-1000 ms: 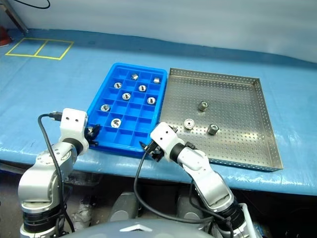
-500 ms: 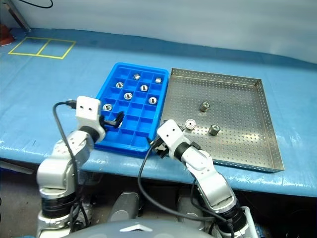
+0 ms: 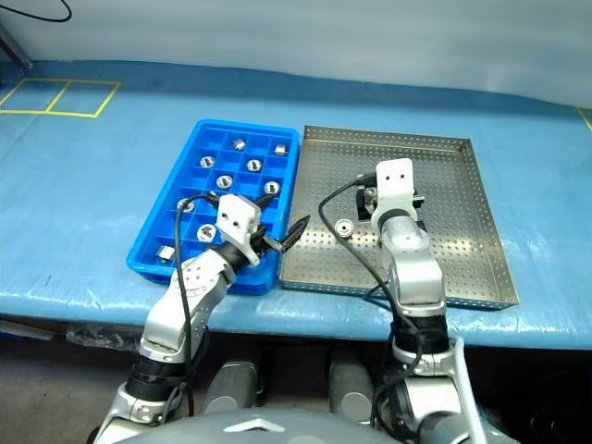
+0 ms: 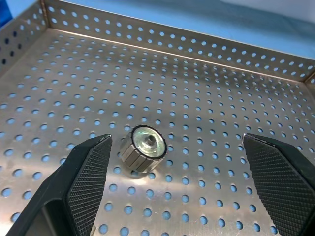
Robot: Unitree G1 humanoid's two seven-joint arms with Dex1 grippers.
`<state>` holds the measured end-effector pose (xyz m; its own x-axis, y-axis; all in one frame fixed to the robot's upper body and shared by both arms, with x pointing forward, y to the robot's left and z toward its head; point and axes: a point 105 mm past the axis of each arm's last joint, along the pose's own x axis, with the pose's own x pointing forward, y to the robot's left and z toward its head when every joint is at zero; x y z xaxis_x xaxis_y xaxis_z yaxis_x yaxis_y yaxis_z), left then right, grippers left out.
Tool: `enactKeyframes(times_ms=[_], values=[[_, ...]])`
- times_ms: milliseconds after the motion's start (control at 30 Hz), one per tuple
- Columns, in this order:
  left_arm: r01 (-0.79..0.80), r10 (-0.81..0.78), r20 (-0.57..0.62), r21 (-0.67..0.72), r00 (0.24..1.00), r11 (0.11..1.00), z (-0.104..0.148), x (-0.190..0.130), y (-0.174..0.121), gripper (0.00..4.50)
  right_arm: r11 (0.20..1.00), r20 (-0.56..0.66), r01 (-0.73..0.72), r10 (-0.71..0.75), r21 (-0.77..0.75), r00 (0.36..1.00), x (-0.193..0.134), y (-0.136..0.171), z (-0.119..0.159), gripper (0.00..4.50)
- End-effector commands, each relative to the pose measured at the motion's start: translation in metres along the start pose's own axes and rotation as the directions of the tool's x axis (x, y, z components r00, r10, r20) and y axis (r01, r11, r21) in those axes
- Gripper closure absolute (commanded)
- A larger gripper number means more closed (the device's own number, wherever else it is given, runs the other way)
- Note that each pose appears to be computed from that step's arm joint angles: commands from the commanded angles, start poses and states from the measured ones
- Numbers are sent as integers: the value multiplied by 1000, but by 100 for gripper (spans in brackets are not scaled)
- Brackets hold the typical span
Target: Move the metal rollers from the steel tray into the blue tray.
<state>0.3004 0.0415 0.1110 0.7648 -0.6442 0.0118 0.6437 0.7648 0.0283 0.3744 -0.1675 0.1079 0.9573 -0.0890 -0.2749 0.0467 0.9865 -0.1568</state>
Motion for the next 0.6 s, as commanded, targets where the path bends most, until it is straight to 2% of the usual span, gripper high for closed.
enactKeyframes(times_ms=[33, 333, 600], values=[[69, -69, 41, -5, 997, 998, 7, 0, -14, 1, 999, 0, -16, 16, 38, 1000, 11, 4, 7, 0], [217, -218, 51, 31, 975, 976, 4, -11, -36, 1, 996, -38, -50, 54, 79, 998, 40, 16, 12, 0], [233, -233, 68, 10, 970, 972, -2, -10, -43, 1, 997, -47, -34, 37, 69, 998, 58, 16, 10, 0]])
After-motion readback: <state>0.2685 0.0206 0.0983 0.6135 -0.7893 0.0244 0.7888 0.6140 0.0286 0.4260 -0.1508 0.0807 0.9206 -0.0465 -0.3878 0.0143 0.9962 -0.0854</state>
